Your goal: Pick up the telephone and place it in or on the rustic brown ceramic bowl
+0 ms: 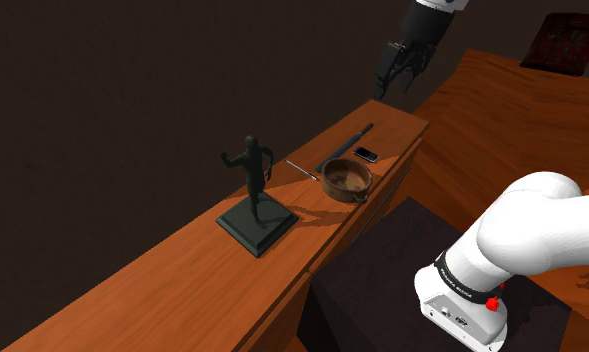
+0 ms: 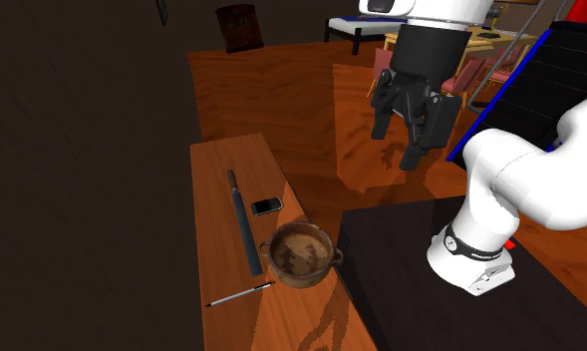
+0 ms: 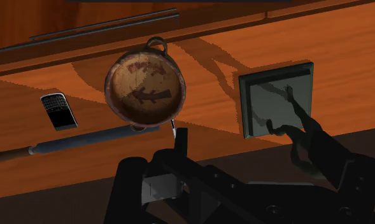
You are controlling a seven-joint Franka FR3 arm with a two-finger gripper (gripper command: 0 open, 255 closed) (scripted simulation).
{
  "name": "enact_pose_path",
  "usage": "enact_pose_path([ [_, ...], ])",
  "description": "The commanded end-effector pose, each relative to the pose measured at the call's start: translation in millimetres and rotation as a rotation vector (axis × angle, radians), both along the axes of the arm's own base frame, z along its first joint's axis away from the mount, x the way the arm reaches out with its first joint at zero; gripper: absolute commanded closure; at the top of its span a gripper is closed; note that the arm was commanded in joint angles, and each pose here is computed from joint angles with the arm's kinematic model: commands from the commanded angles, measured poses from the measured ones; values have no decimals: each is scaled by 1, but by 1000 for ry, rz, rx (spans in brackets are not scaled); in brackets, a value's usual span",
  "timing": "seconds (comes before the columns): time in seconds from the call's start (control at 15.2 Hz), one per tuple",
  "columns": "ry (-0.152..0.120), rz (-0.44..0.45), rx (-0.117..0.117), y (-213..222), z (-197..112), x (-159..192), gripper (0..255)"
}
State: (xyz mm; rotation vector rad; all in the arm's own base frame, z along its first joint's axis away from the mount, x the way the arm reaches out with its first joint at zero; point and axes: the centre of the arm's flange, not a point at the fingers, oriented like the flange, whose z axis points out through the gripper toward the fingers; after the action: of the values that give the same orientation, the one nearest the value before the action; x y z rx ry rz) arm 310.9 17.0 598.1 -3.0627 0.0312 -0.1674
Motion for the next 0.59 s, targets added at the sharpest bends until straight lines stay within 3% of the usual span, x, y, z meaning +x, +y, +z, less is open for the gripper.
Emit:
enact_pose_path([
  [0.0,0,0,0,0,0,0,0],
  [0.53,-21,62,-12,-67,-79,18,0],
])
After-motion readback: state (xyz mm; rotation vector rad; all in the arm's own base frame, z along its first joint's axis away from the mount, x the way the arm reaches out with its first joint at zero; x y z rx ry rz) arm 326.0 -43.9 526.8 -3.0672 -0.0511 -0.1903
